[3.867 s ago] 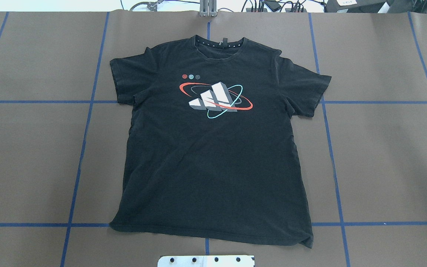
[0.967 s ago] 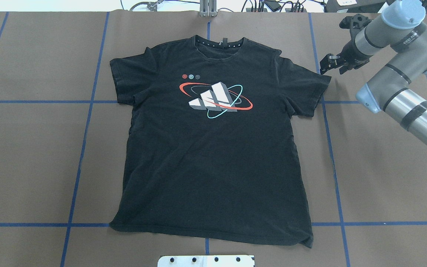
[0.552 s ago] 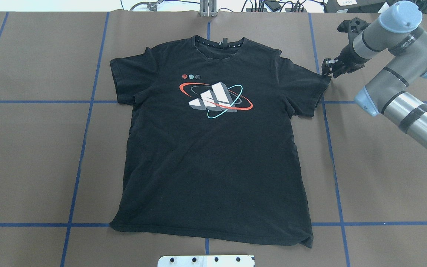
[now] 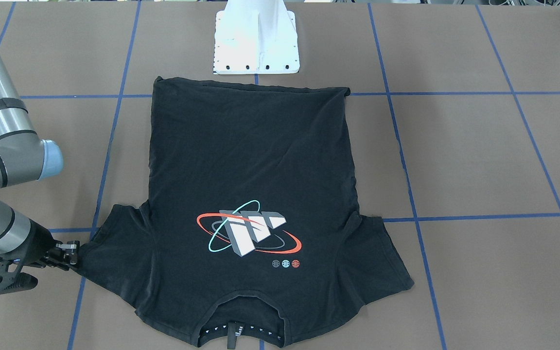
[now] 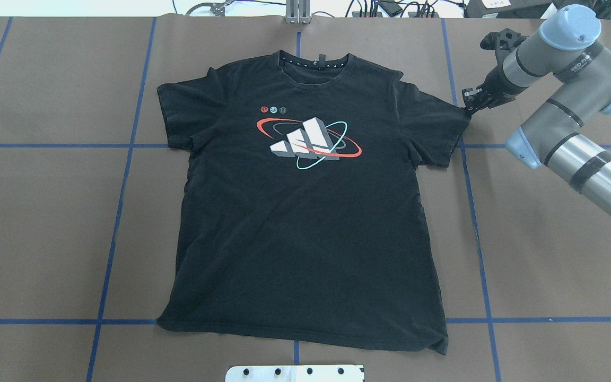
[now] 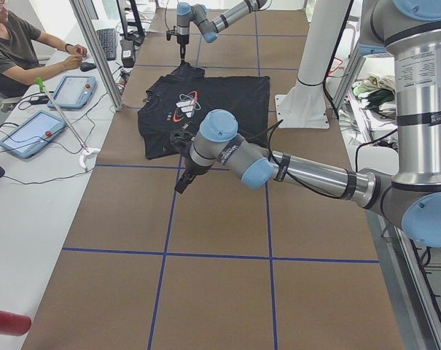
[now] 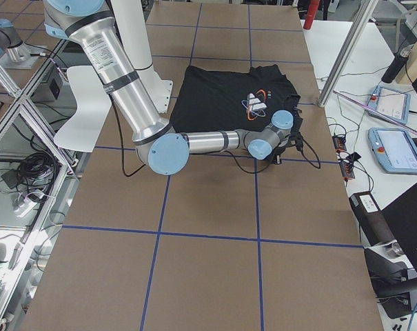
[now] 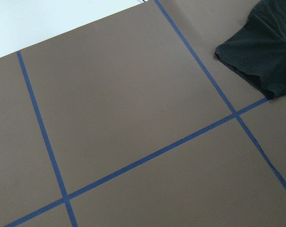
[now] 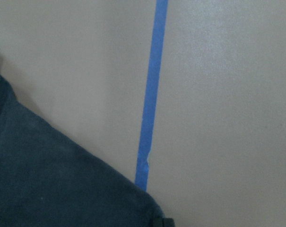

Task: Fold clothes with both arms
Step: 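Fold the grasped sleeve inward over the shirt body with the right gripper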

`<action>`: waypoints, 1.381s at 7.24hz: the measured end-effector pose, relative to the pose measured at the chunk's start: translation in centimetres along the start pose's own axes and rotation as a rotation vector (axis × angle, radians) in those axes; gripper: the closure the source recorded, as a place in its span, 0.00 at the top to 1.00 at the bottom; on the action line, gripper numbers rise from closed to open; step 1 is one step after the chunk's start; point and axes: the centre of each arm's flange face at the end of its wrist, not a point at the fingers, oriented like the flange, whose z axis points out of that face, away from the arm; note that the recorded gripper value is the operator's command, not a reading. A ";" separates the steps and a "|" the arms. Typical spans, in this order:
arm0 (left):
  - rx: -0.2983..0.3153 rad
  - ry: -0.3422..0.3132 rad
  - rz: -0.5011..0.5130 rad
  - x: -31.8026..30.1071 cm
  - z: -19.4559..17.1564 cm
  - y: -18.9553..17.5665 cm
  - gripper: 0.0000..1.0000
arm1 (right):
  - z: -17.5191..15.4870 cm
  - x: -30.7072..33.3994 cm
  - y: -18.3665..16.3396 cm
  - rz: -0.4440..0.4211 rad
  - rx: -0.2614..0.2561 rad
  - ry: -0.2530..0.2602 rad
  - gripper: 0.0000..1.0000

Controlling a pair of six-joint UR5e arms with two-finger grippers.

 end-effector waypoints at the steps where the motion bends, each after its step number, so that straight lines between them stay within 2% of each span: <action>1: -0.001 0.000 -0.001 0.0 0.0 0.0 1.00 | -0.5 -0.5 -0.1 -0.005 -0.003 -0.019 0.00; 3: -0.003 0.001 -0.003 -0.1 0.1 0.1 1.00 | -3.3 -5.1 -0.9 -0.015 -0.028 -0.105 0.00; 5: -0.005 0.001 -0.005 -0.1 0.2 0.1 1.00 | -4.6 -14.5 -2.4 0.055 -0.065 -0.150 0.00; 7: -0.006 0.000 -0.008 -0.2 0.3 0.2 1.00 | -3.9 -22.7 -3.6 0.147 -0.078 -0.147 0.00; 9: -0.006 0.000 -0.008 -0.3 0.3 0.2 1.00 | -2.2 -25.7 -4.5 0.172 -0.055 -0.104 0.00; 10: -0.007 0.000 -0.008 -0.3 0.3 0.2 1.00 | -1.7 -26.8 -5.2 0.178 -0.051 -0.090 0.43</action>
